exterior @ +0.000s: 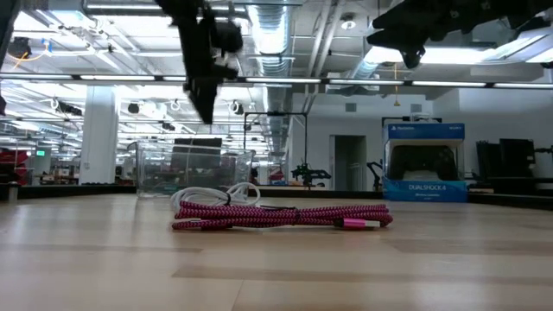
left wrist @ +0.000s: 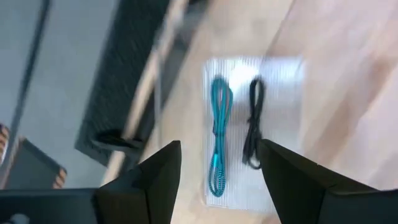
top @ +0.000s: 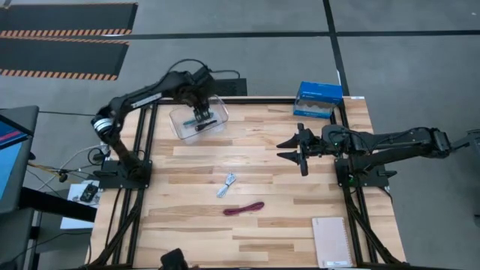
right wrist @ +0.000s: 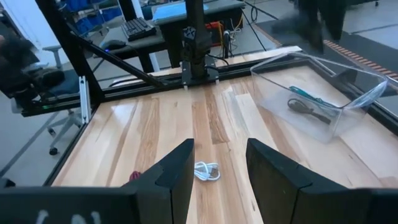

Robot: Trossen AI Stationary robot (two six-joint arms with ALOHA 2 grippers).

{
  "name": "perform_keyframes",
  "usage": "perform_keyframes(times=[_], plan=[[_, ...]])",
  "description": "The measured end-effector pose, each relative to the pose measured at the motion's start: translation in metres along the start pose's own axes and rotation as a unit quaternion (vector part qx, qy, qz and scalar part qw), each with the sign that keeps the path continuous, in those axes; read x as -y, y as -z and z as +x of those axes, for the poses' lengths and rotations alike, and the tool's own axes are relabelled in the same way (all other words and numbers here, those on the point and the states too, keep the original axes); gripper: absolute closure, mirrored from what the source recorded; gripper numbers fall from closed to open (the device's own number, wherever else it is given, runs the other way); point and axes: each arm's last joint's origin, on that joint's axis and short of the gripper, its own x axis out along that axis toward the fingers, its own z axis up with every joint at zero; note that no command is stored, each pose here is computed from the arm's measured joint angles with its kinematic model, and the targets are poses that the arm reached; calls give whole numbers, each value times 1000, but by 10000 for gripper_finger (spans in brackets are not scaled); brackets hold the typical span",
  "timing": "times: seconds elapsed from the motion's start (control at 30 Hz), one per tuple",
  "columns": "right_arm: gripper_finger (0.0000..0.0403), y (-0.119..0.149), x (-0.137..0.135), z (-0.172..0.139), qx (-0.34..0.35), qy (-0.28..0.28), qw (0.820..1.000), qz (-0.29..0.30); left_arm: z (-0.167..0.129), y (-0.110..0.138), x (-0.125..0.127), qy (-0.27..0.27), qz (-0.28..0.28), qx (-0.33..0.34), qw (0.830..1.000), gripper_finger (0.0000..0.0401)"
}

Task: Pick and place USB-C Cables
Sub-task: Put the white charger cable into the transparent bin

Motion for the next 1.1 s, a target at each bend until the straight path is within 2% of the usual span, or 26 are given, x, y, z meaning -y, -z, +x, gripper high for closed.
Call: perform_keyframes(times=[0.1, 0.2, 0.37, 0.5, 0.63, 0.8, 0.9, 1.1], plan=[[234, 1, 0, 0, -4, 2, 1000, 0, -51, -1, 3, 6, -12, 84, 996, 196], [234, 0, 0, 0, 2, 1, 1000, 1, -104, 9, 13, 24, -11, 177, 984, 196], [234, -5, -1, 7, 31, -7, 999, 26, -176, 49, 35, 63, -12, 298, 952, 196], [234, -2, -5, 29, 48, -27, 998, 26, -206, 85, 57, 99, -7, 354, 930, 196], [234, 6, -6, 61, 9, -56, 998, 18, -210, 120, 73, 101, -13, 372, 922, 196], [234, 6, -10, 103, -34, -99, 994, -28, -187, 151, 91, 129, -42, 387, 912, 196], [232, -4, -14, 126, -41, -122, 990, -65, -166, 163, 105, 164, -49, 397, 902, 196], [203, -9, -15, 163, -94, -123, 980, -128, -122, 174, 133, 208, -60, 402, 890, 196]])
